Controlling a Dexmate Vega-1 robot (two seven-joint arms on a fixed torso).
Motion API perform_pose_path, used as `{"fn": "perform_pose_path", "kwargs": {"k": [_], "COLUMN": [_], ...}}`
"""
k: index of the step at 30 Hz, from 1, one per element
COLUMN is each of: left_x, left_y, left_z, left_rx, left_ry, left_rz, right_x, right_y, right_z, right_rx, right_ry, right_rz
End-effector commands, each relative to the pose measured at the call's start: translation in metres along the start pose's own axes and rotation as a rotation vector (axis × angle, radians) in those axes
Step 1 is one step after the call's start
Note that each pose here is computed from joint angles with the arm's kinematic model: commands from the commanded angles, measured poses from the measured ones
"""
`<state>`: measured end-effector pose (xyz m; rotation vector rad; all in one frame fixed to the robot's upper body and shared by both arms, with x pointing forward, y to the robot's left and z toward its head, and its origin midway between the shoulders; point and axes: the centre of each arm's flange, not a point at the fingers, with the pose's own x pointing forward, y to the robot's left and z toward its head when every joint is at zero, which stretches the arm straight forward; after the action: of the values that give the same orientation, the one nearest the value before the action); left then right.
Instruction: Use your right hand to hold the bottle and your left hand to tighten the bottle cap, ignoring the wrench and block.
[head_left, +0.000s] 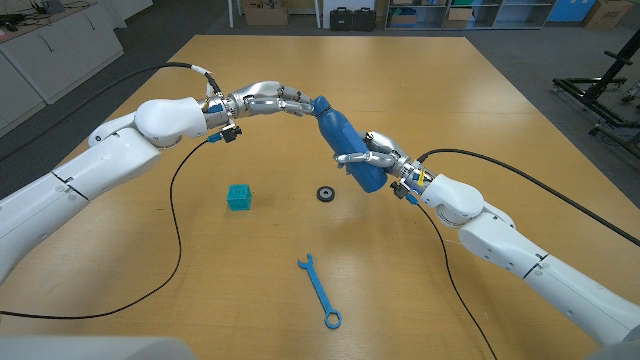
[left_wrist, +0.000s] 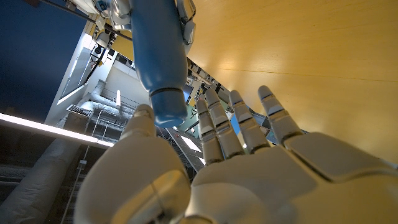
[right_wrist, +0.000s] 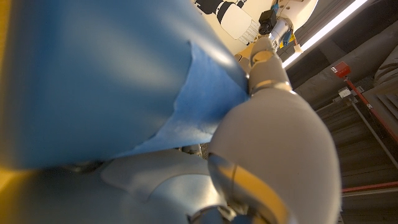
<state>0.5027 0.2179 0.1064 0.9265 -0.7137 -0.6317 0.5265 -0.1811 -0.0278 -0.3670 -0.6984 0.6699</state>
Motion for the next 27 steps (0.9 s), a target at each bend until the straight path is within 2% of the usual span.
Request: {"fn": "perform_pose_path", "kwargs": {"k": [1,13,20,27], "left_x": [0.008,0.014,0.015,0.016], "left_y": [-0.002,-0.005,-0.009,-0.011], "left_z": [-0.001,-0.004,-0.008,-0.011], "left_rx": [-0.018,-0.032,-0.030,-0.028], "left_ry": [-0.015,-0.025,-0.023,-0.009], "left_rz": [0.005,0.028,0.039,0.053], "right_x": [-0.002,-0.003,-0.010,-0.013], "right_y": [0.002,0.003,-0.007,-0.010], "right_z": [0.001,0.005,0.018,0.027], "right_rx": [-0.004,0.012,0.008,0.003], "right_ry": [-0.002,-0.021,-0.054,-0.076], "right_rz": [0.003,0.010,-0.012,-0.015]}}
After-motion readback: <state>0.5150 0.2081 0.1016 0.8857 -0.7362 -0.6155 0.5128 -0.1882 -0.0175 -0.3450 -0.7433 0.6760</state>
